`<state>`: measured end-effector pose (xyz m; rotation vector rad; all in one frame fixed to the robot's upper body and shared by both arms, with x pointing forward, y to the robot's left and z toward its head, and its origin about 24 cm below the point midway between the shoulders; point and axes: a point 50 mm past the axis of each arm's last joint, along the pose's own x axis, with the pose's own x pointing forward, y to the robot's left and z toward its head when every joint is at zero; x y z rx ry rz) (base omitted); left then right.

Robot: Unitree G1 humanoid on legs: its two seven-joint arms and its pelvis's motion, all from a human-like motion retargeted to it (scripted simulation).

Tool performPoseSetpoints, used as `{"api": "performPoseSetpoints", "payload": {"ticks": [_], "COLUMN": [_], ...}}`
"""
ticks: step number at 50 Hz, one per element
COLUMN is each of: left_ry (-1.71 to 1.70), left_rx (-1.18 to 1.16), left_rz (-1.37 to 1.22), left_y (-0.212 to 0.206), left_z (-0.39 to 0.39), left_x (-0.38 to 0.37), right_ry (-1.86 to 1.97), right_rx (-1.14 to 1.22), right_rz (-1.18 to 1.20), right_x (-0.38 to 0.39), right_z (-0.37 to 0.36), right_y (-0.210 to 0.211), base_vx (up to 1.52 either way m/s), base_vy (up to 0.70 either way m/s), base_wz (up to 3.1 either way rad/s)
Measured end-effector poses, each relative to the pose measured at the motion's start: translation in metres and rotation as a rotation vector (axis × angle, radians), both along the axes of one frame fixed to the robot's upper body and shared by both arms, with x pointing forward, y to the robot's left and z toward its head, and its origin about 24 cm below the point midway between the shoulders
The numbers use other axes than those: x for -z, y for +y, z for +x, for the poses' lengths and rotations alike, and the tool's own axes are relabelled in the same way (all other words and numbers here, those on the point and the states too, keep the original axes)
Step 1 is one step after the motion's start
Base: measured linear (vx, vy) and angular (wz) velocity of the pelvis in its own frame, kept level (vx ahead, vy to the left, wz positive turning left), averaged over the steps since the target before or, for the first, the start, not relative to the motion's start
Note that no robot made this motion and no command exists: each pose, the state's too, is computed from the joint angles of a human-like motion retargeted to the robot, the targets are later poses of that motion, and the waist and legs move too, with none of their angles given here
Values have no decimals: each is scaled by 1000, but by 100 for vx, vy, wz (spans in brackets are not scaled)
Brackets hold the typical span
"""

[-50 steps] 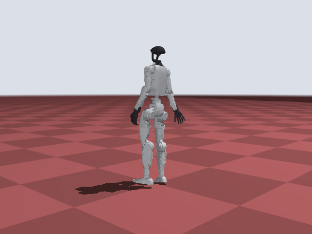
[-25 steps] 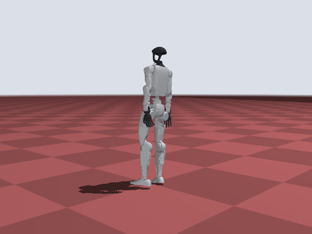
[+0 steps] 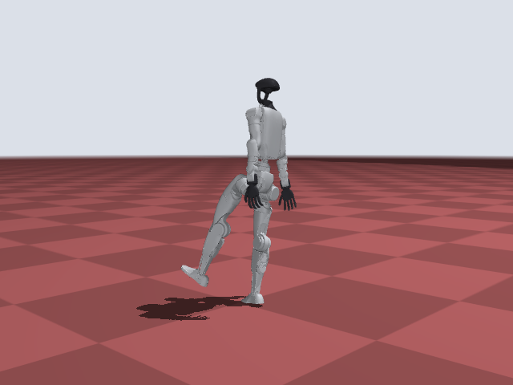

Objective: Upper body actions

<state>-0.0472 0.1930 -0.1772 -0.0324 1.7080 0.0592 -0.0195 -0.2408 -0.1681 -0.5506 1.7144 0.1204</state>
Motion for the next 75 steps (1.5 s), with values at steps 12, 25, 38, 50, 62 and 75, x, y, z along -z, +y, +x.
{"api": "performPoseSetpoints", "payload": {"ticks": [12,25,38,50,62,75], "left_ry": [109,113,-26,-89,163,131], "left_rx": [-76,-43,2,27,-69,20], "left_rz": [-45,-24,16,49,-15,32], "left_y": [-13,-10,0,12,0,17], "left_z": [-30,-29,14,27,-40,-9], "left_x": [-4,-4,1,1,-8,-6], "right_ry": [-134,-90,59,0,-197,-241], "right_rx": [-64,-31,100,5,-147,-57], "right_rz": [98,106,18,105,219,129], "right_x": [7,6,-2,6,10,8], "right_z": [42,22,-24,4,58,49], "right_y": [19,18,6,26,45,25], "base_vx": [-6,8,16,13,18,7], "base_vy": [1,7,10,10,20,18], "base_wz": [-20,16,38,-14,-24,18]}}
